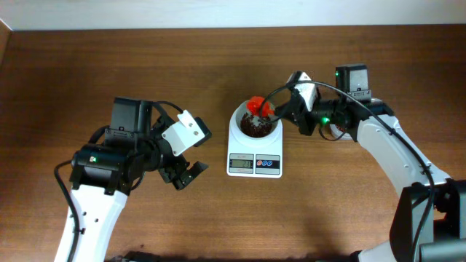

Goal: Scoop and weigh 50g on scale
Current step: 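Tilt the scoop with the right gripper to pour beans into the bowl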

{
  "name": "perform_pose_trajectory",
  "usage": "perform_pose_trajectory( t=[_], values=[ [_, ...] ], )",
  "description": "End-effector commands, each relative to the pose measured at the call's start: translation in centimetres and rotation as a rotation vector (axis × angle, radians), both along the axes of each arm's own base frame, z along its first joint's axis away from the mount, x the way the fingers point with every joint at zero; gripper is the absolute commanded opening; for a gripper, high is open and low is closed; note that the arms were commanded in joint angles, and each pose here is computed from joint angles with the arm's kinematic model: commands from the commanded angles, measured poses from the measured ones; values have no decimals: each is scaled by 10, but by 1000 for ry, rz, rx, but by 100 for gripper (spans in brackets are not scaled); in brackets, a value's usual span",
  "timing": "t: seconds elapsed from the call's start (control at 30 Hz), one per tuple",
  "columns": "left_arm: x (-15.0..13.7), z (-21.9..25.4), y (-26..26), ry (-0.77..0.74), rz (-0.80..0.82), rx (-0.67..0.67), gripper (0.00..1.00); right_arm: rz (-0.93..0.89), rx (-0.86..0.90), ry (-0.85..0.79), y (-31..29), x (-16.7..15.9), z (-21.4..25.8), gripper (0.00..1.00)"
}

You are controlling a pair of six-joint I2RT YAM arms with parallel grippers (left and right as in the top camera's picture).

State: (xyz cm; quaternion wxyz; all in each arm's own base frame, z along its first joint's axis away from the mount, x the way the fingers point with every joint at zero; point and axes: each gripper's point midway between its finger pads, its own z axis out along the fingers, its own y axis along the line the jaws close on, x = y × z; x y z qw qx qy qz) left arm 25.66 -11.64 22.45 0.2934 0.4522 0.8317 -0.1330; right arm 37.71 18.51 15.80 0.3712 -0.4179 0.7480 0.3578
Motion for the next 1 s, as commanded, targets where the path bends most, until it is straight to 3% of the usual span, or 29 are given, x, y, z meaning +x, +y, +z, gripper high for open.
perform_pose_trajectory(
  t=[0.0,0.1,0.23,0.33,0.43,0.5,0.6,0.7,0.8,0.9,0.97],
  values=[
    [3,7,-2,-10,4,-21,99,-27,-66,-25,-5,7,-11,4],
    [3,7,-2,-10,4,-21,99,5,8,32,3,-4,-4,4],
    [3,7,-2,-10,4,-21,99,-148,-135,24,-18,19,-22,4],
    [3,7,-2,-10,4,-21,99,-35,4,59,1,1,-5,4],
    [3,7,-2,-10,4,-21,99,-103,-76,15,-10,15,-13,4],
    [3,7,-2,-10,4,-21,99,-12,24,35,3,1,0,4],
    [3,7,-2,-10,4,-21,99,-95,-81,16,-10,14,-14,4],
    [3,7,-2,-10,4,-21,99,55,54,10,8,-9,4,4],
    [3,7,-2,-10,4,-21,99,5,-9,-77,2,10,2,4],
    [3,7,-2,-10,4,-21,99,40,31,-36,6,-1,5,4],
    [3,7,-2,-10,4,-21,99,-40,-87,-96,-7,18,-8,4]
  ],
)
